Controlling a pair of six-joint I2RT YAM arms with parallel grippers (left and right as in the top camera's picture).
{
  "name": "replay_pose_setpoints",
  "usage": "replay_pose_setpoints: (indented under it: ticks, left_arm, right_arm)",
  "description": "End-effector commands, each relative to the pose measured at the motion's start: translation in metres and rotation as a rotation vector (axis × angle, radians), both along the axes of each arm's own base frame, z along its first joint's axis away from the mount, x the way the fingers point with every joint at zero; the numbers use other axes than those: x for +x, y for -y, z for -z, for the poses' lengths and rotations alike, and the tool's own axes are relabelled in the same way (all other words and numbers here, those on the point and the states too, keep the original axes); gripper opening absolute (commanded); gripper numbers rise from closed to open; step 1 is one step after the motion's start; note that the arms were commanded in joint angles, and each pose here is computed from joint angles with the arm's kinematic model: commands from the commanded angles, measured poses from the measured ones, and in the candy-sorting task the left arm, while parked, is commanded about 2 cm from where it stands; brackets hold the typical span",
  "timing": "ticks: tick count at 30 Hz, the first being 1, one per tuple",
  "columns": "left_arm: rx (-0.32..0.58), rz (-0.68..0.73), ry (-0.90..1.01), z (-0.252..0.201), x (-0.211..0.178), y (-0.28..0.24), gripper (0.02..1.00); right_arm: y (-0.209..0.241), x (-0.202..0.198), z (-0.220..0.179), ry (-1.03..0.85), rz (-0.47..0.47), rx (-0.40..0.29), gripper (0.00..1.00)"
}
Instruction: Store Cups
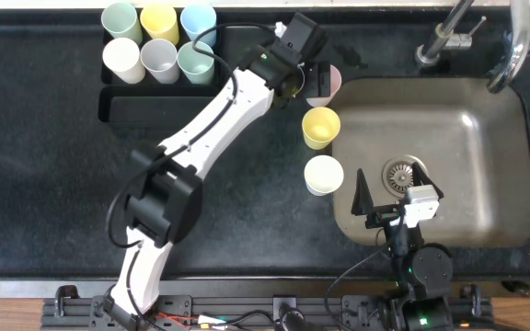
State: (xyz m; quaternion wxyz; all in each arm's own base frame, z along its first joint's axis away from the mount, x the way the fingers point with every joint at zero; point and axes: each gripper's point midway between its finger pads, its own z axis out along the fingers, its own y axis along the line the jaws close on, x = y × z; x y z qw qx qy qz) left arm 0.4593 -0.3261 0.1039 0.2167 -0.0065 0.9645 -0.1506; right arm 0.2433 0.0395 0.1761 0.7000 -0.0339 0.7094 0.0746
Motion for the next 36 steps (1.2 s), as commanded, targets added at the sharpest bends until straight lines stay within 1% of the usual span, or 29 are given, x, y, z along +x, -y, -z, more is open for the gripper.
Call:
replay_pose_setpoints:
  ticks: [1, 3, 6, 8, 10, 12, 15, 19, 23, 26, 29, 32, 34, 36]
  left_arm:
    - [-0.003, -0.014, 0.021, 0.005, 0.012, 0.005, 0.855]
    - [-0.007, -0.015, 0.026, 0.007, 0.015, 0.006, 0.768]
    - [-0.012, -0.018, 0.038, 0.007, 0.019, 0.007, 0.555]
    - [-0.016, -0.020, 0.044, 0.005, 0.020, 0.007, 0.454]
    - [-0.019, -0.019, 0.047, 0.004, 0.021, 0.008, 0.327]
    - [-0.021, -0.019, 0.047, 0.004, 0.021, 0.008, 0.253]
    - [-0.027, -0.013, 0.042, 0.004, 0.020, 0.009, 0.191]
    - [-0.038, -0.006, 0.036, 0.003, 0.019, 0.011, 0.042]
    - [-0.039, -0.007, 0.043, -0.003, 0.018, 0.010, 0.034]
    - [-0.004, -0.033, 0.077, -0.024, 0.017, -0.002, 0.034]
    - [0.066, -0.081, 0.145, -0.064, 0.012, -0.028, 0.034]
    - [0.129, -0.116, 0.248, -0.119, 0.006, -0.060, 0.034]
    - [0.146, -0.148, 0.315, -0.157, 0.000, -0.086, 0.036]
    - [0.135, -0.196, 0.352, -0.185, -0.006, -0.115, 0.034]
  right_arm:
    - [-0.002, 0.000, 0.004, 0.000, -0.009, -0.003, 0.996]
    - [-0.002, 0.000, 0.004, 0.000, -0.009, -0.003, 0.996]
    - [-0.002, 0.000, 0.004, 0.000, -0.009, -0.003, 0.998]
    - [-0.002, 0.000, 0.004, 0.000, -0.009, -0.003, 0.998]
    - [-0.002, 0.000, 0.004, 0.000, -0.009, -0.004, 0.993]
    - [-0.002, 0.000, 0.004, 0.000, -0.009, -0.003, 0.998]
    - [-0.002, 0.000, 0.004, 0.000, -0.009, -0.003, 0.996]
    - [-0.002, 0.000, 0.004, 0.000, -0.009, -0.003, 0.993]
    - [-0.002, 0.000, 0.004, 0.000, -0.009, -0.004, 0.996]
    - [-0.002, 0.000, 0.004, 0.000, -0.009, -0.003, 0.998]
    - [-0.002, 0.000, 0.004, 0.000, -0.009, -0.003, 0.998]
    - [-0.002, 0.000, 0.004, 0.000, -0.009, -0.003, 0.998]
    - [-0.002, 0.000, 0.004, 0.000, -0.009, -0.003, 0.993]
    - [-0.002, 0.000, 0.004, 0.000, -0.009, -0.004, 0.996]
